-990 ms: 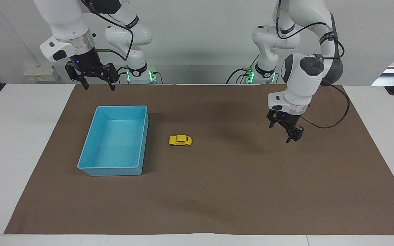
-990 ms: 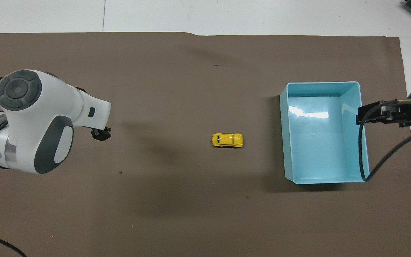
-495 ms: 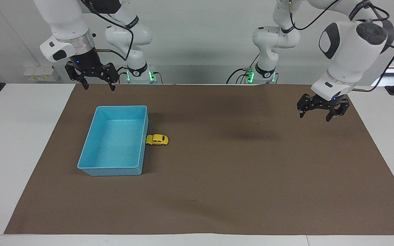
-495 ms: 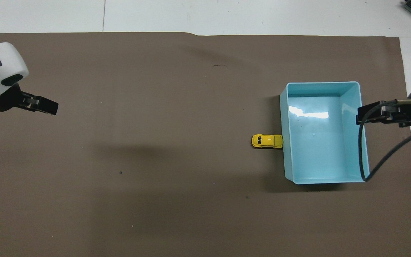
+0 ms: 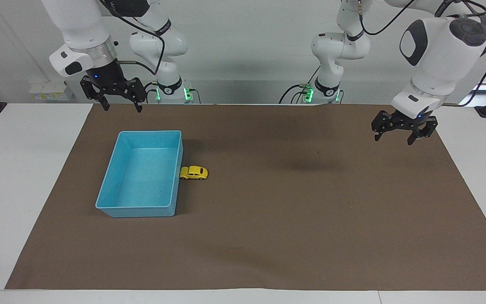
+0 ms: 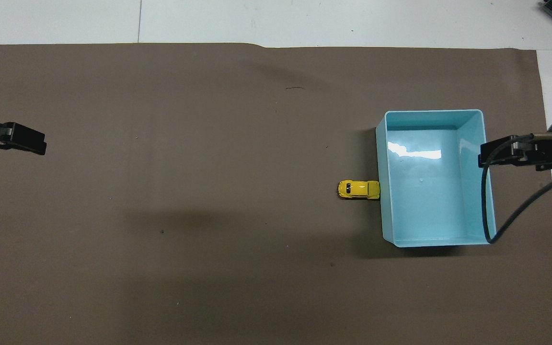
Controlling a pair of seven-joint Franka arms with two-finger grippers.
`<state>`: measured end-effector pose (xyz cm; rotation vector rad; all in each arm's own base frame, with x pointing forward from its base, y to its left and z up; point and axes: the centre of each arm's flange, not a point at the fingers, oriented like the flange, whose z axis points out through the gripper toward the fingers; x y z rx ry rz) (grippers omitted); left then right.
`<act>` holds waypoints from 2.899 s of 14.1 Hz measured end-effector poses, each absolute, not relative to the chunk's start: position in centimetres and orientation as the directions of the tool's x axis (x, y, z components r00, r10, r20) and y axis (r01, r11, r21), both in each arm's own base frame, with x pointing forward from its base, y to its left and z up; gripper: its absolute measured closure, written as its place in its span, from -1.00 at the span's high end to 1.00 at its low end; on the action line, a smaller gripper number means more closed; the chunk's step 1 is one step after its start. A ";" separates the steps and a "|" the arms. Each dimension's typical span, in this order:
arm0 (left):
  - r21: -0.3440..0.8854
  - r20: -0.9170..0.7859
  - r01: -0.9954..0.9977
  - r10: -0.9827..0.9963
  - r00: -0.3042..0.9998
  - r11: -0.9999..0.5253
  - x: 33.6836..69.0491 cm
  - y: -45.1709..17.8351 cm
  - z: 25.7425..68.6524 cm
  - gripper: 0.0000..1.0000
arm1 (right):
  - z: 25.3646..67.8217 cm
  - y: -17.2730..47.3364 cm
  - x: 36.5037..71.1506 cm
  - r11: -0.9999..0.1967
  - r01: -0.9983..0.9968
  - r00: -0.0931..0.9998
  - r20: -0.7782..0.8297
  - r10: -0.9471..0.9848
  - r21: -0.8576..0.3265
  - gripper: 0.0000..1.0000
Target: Wind up and store yellow beetle car
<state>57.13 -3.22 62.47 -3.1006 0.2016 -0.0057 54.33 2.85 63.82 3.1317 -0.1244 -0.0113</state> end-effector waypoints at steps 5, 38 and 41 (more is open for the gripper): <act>0.000 0.023 -0.102 -0.102 0.994 -0.995 55.9 -2.3 64.2 1.00 | 63.4 3.0 53.8 -0.997 -0.075 0.996 -0.051 -0.075 0.014 1.00; 0.013 0.011 -0.103 -0.103 0.995 -0.995 55.8 -2.5 64.0 1.00 | 37.3 19.7 56.2 -0.060 0.998 0.060 0.003 0.998 0.024 1.00; 0.013 0.011 -0.103 -0.103 0.995 -0.995 55.8 -2.5 64.0 1.00 | 30.3 18.7 54.8 -0.032 0.999 0.032 0.004 0.999 0.014 1.00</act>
